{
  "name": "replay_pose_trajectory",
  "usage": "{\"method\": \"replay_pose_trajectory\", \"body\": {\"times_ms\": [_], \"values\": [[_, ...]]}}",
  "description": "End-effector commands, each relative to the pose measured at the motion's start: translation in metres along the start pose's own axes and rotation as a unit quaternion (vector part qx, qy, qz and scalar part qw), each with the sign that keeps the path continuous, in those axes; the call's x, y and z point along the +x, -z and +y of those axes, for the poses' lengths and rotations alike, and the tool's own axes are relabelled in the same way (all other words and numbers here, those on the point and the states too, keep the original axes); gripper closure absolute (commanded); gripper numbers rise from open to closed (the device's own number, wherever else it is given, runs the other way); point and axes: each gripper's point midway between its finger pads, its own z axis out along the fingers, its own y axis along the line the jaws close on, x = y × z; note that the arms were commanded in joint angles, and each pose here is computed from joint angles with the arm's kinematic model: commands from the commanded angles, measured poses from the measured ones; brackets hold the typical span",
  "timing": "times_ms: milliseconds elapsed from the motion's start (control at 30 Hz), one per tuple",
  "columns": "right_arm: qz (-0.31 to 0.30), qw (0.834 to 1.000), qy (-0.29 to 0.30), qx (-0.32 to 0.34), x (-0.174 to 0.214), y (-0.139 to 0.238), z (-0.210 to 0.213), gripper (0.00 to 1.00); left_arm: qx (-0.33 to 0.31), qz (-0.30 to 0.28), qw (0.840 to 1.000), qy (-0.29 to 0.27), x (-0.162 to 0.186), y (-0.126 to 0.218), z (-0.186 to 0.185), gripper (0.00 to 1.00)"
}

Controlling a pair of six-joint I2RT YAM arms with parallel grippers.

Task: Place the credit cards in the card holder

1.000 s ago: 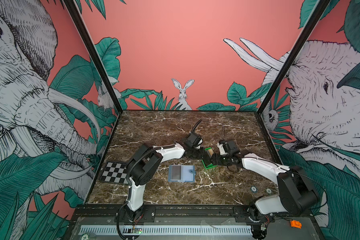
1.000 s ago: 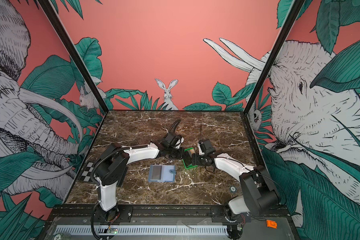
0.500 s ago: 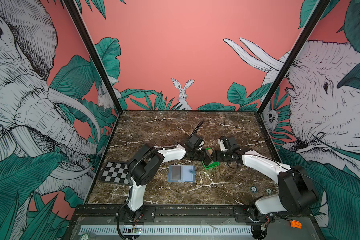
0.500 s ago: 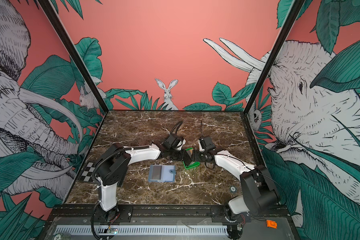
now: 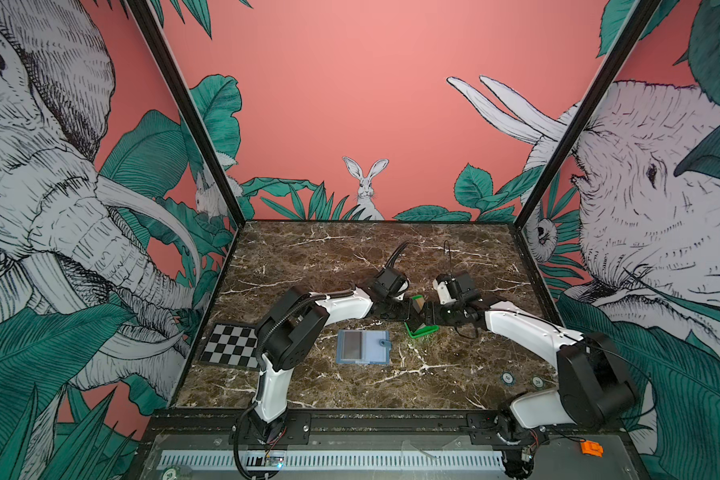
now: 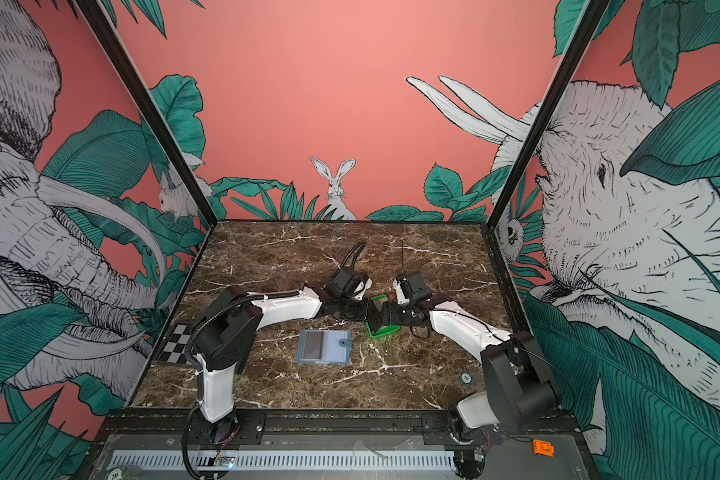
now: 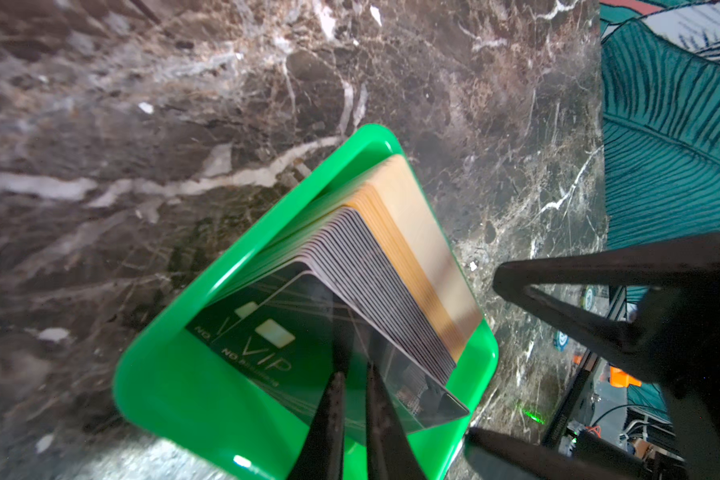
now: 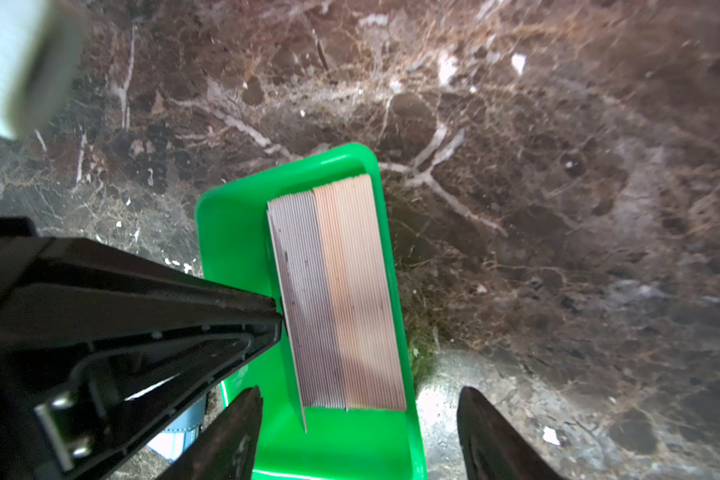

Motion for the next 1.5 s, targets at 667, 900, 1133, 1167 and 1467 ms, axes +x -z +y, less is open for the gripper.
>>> {"method": "replay_pose_trajectory", "body": {"times_ms": [667, 900, 1133, 1167, 1467], "values": [[-0.004, 1.0, -0.017, -0.014, 0.021, -0.006, 0.017, 0.37, -0.011, -0.012, 1.0, -0.025, -0.002, 0.017, -0.005, 0.86], [-0.012, 0.999, -0.038, 0.003, 0.008, -0.009, 0.015, 0.34, -0.014, -0.005, 1.0, -0.02, 0.004, 0.015, -0.001, 0.86], [-0.006, 0.998, -0.048, 0.033, 0.006, -0.013, 0.005, 0.34, -0.013, -0.005, 1.0, -0.016, 0.005, 0.014, 0.0, 0.87], [-0.004, 0.998, -0.048, 0.036, 0.007, -0.012, 0.004, 0.34, -0.013, -0.006, 1.0, -0.017, 0.005, 0.015, 0.0, 0.87], [-0.024, 0.997, -0.05, 0.056, 0.009, 0.008, -0.005, 0.34, -0.013, -0.003, 1.0, -0.017, 0.008, 0.016, 0.001, 0.87]]}}
